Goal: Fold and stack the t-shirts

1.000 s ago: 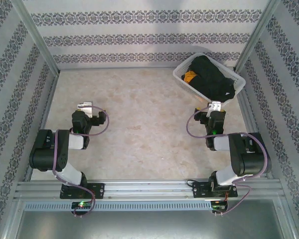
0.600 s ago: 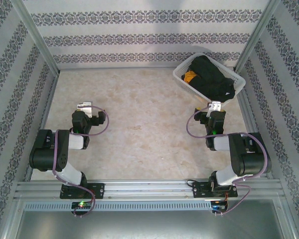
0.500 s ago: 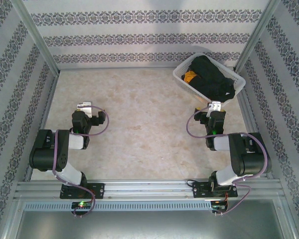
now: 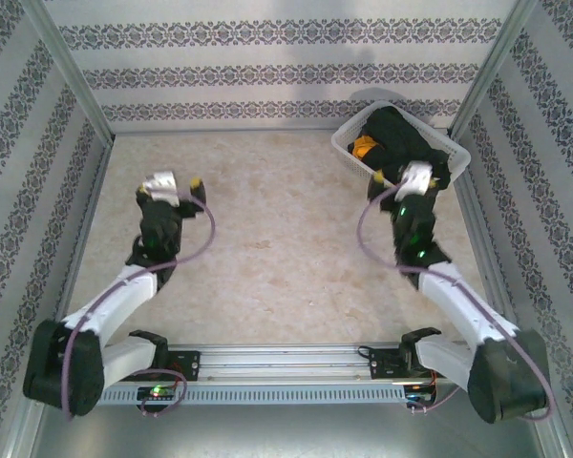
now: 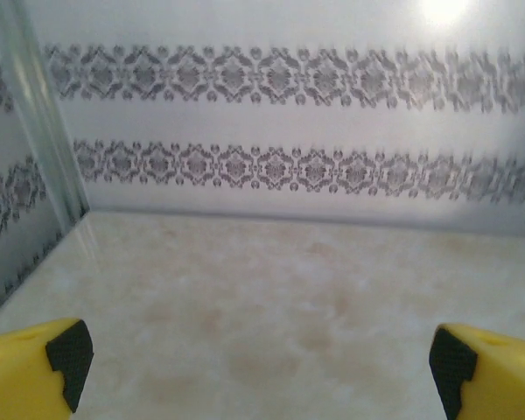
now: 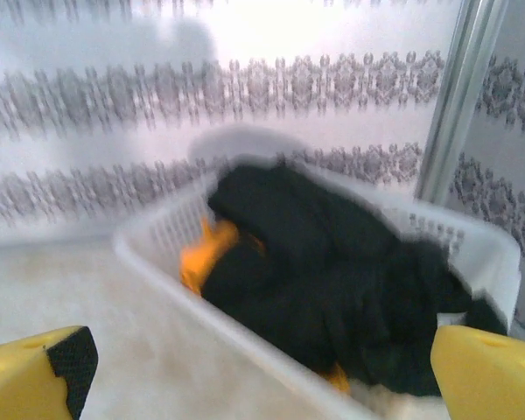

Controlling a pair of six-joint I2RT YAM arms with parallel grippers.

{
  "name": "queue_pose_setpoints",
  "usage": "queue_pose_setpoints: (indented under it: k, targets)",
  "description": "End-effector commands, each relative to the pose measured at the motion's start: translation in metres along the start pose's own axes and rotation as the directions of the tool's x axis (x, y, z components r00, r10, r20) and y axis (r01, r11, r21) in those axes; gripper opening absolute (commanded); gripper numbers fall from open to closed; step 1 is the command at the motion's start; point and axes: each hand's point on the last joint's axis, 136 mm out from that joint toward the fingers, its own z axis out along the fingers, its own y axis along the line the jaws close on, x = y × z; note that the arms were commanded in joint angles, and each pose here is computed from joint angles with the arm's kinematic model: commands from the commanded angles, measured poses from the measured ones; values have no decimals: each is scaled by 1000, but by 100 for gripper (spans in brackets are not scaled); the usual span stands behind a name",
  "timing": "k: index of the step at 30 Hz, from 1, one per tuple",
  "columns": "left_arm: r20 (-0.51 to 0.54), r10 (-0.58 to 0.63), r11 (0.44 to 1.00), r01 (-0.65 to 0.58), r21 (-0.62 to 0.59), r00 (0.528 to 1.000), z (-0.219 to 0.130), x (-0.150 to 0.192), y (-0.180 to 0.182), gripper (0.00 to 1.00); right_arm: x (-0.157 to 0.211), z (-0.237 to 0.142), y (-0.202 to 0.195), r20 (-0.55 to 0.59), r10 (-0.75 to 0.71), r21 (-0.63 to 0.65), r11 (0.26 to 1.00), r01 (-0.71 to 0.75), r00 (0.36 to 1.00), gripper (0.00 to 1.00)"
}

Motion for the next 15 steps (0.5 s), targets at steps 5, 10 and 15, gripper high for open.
queue_pose_setpoints:
  k: [5,10,15]
  targets:
    - [-239,-530,845,532,-62,814,14,-10,12,100,8,20,-44,-253,525,184,851,-492,813,97]
    - [-482,-362,886,456,90,798,24,-8,-71,100,12,65,-71,-281,597,322,796,-512,752,77]
    - [-542,-244,864,435,256,804,7,-1,-139,97,57,114,-69,-400,645,408,762,-503,651,81]
